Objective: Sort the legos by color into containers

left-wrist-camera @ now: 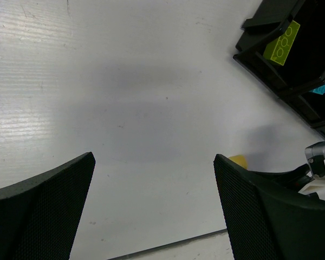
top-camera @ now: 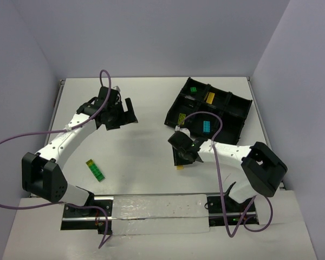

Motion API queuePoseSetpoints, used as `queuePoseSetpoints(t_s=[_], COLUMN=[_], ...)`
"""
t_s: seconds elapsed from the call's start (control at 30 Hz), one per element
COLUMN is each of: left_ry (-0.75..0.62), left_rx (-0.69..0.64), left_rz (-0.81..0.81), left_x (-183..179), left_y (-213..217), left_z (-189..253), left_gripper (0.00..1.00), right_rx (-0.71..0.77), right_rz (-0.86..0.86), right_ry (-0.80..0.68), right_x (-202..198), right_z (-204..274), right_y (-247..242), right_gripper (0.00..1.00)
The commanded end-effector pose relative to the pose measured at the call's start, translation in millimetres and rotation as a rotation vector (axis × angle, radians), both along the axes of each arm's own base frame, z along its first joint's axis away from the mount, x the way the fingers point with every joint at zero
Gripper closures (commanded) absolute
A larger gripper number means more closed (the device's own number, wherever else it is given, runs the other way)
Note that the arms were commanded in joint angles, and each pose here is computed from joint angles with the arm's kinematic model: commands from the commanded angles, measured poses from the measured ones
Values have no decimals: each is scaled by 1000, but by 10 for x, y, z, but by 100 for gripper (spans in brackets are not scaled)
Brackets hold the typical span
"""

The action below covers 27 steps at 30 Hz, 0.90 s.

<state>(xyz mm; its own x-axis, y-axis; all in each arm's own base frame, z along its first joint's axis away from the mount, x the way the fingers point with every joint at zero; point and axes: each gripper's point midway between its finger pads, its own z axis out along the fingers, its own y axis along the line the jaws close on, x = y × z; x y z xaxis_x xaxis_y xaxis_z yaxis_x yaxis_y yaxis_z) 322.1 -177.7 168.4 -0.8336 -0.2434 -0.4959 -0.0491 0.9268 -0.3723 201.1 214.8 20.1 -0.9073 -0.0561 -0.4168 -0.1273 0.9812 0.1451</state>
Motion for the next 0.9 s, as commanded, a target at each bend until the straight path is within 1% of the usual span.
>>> queuePoseSetpoints(t_s=[0.0,0.03,0.07,0.13,0.17,0.27,0.3,0.37,0.47,0.53,0.57,0.63,0.73,0.87], left_ry=[-28,-25,-22,-19,-19,-28,-34,-48,-66,-74,-72,-73,-78,-94], left_rx=[-20,-23,-25,-28,-28,-17,-15,-9,-6,-1,-1,2,7,9], left_rz=[-12,-16,-18,-23,-24,-22,-22,-21,-17,-19,-19,-22,-22,-16], left_x=[6,4,5,8,10,19,25,35,40,36,33,29,21,27], left_y=[-14,-25,-33,-45,-43,-20,-16,-2,15,30,32,37,50,67], left_z=[76,64,54,46,46,69,87,117,162,179,177,181,204,247], left_gripper=[2,2,2,2,2,3,3,3,3,3,3,3,3,2], right_rx=[-75,-86,-92,-93,-91,-57,-39,-20,51,78,72,71,50,29], right_rz=[18,18,18,21,18,-2,-34,-98,-185,-267,-265,-335,-406,-482], right_ry=[-48,-52,-56,-82,-107,-212,-258,-297,-372,-403,-399,-421,-446,-468], right_x=[34,40,53,118,170,390,544,793,1184,1481,1508,1792,2115,2424], right_z=[82,99,124,265,368,799,995,1183,1523,1685,1648,1701,1763,1791], right_y=[-26,-27,-24,6,20,60,17,-150,-329,-589,-585,-805,-1065,-1312], right_gripper=[73,83,89,97,99,99,99,99,99,99,99,98,98,98])
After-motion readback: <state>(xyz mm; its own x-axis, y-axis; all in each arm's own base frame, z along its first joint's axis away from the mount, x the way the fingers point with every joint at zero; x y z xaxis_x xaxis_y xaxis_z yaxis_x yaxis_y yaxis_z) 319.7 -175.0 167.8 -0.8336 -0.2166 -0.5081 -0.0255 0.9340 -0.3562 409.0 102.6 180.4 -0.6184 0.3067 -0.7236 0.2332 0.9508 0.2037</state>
